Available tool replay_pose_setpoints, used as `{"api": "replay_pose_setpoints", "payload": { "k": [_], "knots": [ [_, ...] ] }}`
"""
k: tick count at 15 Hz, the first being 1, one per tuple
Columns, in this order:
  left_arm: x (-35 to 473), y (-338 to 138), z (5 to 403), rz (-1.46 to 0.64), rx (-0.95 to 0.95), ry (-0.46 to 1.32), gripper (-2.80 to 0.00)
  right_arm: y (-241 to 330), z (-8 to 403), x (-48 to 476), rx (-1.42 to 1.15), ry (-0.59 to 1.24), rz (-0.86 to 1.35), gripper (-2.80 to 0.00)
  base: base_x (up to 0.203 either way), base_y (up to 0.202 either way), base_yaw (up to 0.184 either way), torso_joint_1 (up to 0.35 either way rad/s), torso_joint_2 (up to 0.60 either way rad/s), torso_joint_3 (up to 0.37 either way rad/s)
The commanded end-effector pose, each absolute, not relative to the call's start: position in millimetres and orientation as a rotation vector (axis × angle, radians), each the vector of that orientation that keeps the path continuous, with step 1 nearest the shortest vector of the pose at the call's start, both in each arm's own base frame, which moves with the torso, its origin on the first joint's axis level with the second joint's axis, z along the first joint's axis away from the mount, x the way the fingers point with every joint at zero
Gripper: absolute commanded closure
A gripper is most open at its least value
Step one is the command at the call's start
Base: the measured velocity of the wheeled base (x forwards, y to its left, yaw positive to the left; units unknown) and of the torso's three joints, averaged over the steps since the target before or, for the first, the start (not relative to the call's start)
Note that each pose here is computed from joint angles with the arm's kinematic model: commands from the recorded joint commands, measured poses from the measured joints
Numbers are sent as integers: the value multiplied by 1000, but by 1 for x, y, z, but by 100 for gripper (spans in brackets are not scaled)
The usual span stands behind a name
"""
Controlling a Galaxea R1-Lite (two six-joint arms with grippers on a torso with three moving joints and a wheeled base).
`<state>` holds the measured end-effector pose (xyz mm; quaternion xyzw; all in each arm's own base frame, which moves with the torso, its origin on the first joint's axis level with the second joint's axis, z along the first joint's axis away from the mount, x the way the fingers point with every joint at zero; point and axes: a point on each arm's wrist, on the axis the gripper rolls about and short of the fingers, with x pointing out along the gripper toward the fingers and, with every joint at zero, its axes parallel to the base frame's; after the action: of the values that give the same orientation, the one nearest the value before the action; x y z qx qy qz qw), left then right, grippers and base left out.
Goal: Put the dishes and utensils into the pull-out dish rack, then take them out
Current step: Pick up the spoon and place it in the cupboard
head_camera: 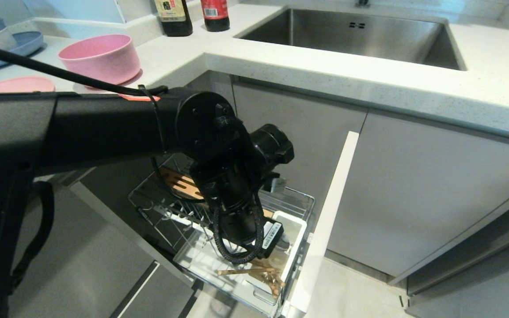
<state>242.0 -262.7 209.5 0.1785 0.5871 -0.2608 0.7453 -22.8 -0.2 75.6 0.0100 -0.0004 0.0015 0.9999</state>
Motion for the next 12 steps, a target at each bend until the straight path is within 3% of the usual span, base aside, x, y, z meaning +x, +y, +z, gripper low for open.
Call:
{"api": "replay_pose_setpoints", "payload": {
  "k": [1,12],
  "knots": [
    [247,-268,198,-560,399,1307,0,0,75,-23,20,1,4,0,0,0,0,0,0,0],
    [263,-281,176,-553,385,1299,0,0,75,-23,20,0,3,0,0,0,0,0,0,0]
  ]
}}
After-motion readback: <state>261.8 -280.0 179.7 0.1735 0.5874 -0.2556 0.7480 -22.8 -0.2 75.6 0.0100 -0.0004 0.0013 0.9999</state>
